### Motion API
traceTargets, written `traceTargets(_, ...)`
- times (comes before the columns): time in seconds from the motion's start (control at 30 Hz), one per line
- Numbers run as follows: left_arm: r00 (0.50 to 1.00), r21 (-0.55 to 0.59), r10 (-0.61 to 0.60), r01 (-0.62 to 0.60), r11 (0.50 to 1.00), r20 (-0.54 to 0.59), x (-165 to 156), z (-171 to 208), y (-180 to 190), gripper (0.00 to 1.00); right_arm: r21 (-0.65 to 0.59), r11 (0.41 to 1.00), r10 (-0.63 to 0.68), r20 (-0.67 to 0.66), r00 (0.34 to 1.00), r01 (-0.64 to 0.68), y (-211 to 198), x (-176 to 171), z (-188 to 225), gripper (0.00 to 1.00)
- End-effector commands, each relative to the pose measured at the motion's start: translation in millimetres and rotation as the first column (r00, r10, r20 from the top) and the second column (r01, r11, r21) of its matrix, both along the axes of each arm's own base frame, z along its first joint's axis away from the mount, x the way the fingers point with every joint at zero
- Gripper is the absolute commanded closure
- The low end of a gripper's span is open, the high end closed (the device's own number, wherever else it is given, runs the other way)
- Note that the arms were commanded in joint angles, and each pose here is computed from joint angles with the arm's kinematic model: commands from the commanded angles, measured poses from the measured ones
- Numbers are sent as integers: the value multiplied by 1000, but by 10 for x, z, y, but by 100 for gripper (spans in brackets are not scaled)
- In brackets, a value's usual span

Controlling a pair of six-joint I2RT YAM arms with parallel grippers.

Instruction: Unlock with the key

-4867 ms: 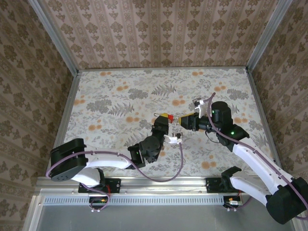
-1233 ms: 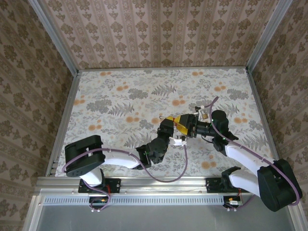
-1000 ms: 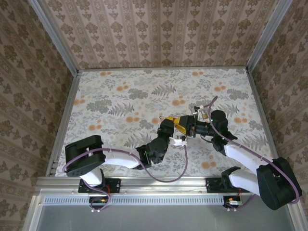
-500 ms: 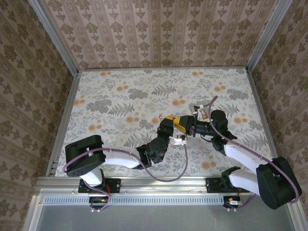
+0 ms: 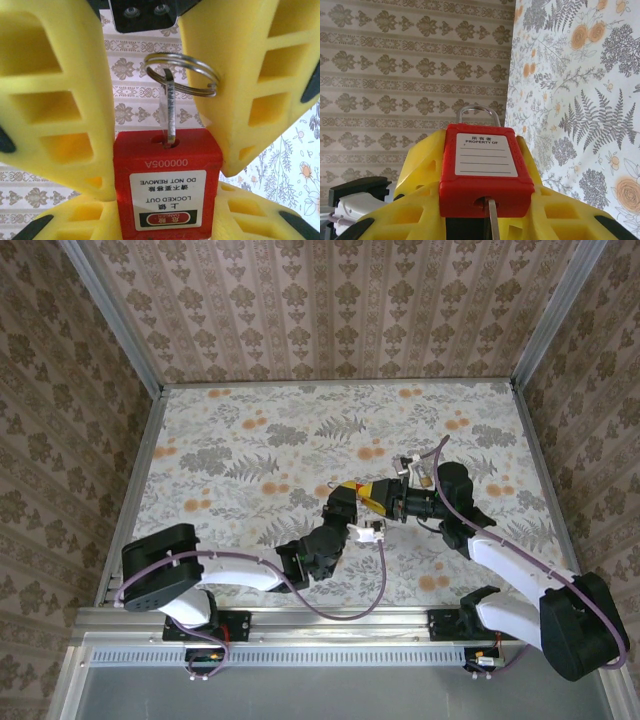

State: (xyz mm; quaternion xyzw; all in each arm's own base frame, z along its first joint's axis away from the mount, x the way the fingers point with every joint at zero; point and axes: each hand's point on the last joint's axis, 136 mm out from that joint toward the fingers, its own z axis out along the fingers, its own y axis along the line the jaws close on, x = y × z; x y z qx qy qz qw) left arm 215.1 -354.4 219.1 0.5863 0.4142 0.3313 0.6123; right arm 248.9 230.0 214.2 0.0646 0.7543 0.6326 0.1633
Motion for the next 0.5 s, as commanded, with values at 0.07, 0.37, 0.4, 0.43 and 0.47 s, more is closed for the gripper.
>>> traceTargets(0.07, 999, -137, 8, -15, 990, -54, -39, 171, 112, 57, -21, 997, -69, 88, 994, 71, -122, 157, 147, 79)
traceTargets(0.37, 994, -169, -8, -11, 986, -107, -71, 175, 166, 34, -27, 997, -74, 106, 992, 77, -177, 190, 206, 79)
traceTargets(0.4, 993, -179, -13, -8, 984, -116, -78, 185, 177, 33, -28, 997, -75, 107, 991, 78, -186, 190, 204, 79)
traceTargets(0.43, 991, -193, -19, -6, 981, -129, -88, 198, 191, 33, -31, 996, -77, 107, 991, 80, -201, 194, 203, 79)
traceTargets(0.47, 989, -208, -30, -1, 978, -147, -103, 211, 205, 33, -34, 996, -77, 107, 991, 81, -215, 195, 198, 79)
